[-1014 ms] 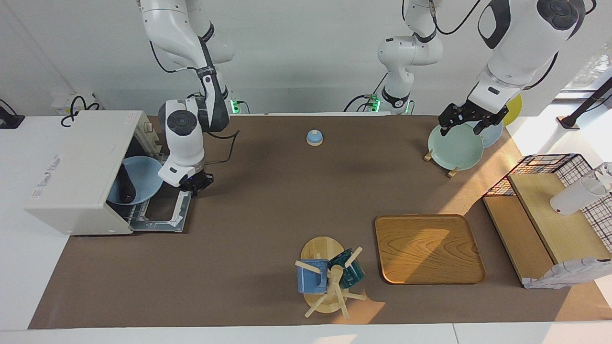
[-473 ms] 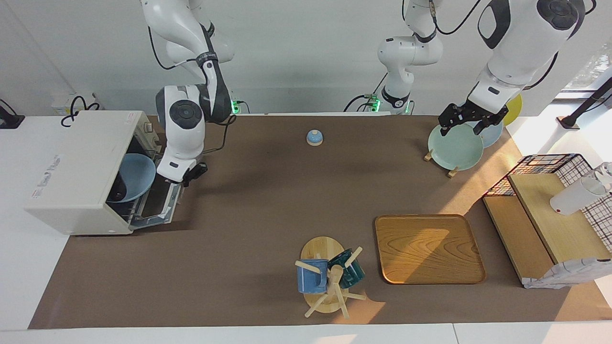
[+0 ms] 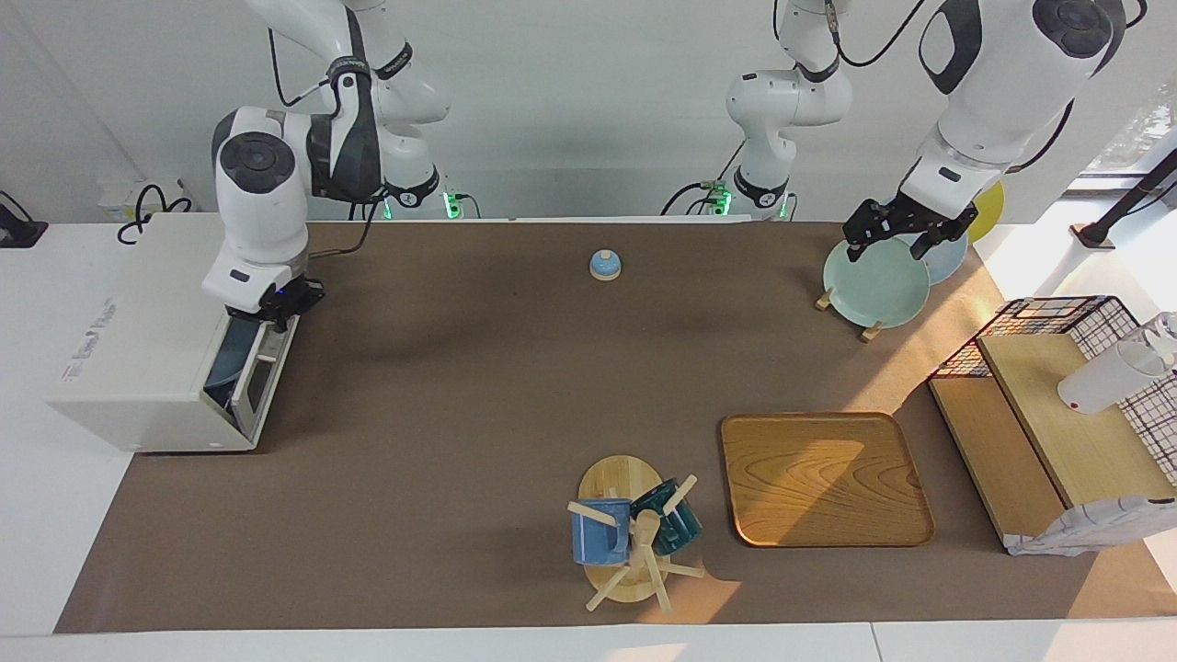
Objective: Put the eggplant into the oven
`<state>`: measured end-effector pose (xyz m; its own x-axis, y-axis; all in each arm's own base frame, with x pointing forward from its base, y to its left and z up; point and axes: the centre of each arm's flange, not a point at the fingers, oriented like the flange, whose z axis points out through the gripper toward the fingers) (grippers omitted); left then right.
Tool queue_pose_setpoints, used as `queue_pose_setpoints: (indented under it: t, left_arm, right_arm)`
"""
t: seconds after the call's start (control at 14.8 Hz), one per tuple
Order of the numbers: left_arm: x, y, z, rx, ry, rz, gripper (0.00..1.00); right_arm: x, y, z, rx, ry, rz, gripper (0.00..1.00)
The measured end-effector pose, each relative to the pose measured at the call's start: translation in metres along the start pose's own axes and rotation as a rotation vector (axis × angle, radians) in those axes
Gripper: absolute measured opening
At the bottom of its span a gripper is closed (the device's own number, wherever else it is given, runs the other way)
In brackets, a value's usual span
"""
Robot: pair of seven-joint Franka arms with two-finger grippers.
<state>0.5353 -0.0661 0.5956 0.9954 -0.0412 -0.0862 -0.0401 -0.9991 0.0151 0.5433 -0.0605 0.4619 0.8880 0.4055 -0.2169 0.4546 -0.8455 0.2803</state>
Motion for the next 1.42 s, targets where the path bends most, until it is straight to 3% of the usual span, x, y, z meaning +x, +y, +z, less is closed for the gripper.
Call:
queue_pose_setpoints:
  t: [0.2,0.34,0.47,0.68,1.01,1.42]
  left_arm:
    - [0.000,0.000,0.000,0.000,0.000,0.000,1.00]
    - [0.000,0.000,0.000,0.000,0.000,0.000,1.00]
    - [0.000,0.000,0.000,0.000,0.000,0.000,1.00]
    - [0.000,0.000,0.000,0.000,0.000,0.000,1.00]
    - [0.000,0.000,0.000,0.000,0.000,0.000,1.00]
    - [0.000,0.000,0.000,0.000,0.000,0.000,1.00]
  right_arm:
    - [-0.015,0.008,-0.016,0.125,-0.003,0.076,0.01]
    - [-0.020,0.013,-0.054,0.175,0.014,0.106,0.15]
    - [-0.024,0.014,-0.085,0.219,0.040,0.122,0.18]
    - [-0.024,0.011,-0.103,0.297,0.070,0.186,0.48]
    - [-0.022,0.009,-0.105,0.305,0.061,0.273,0.99]
    - [-0.008,-0.004,-0.101,0.312,0.037,0.246,1.00]
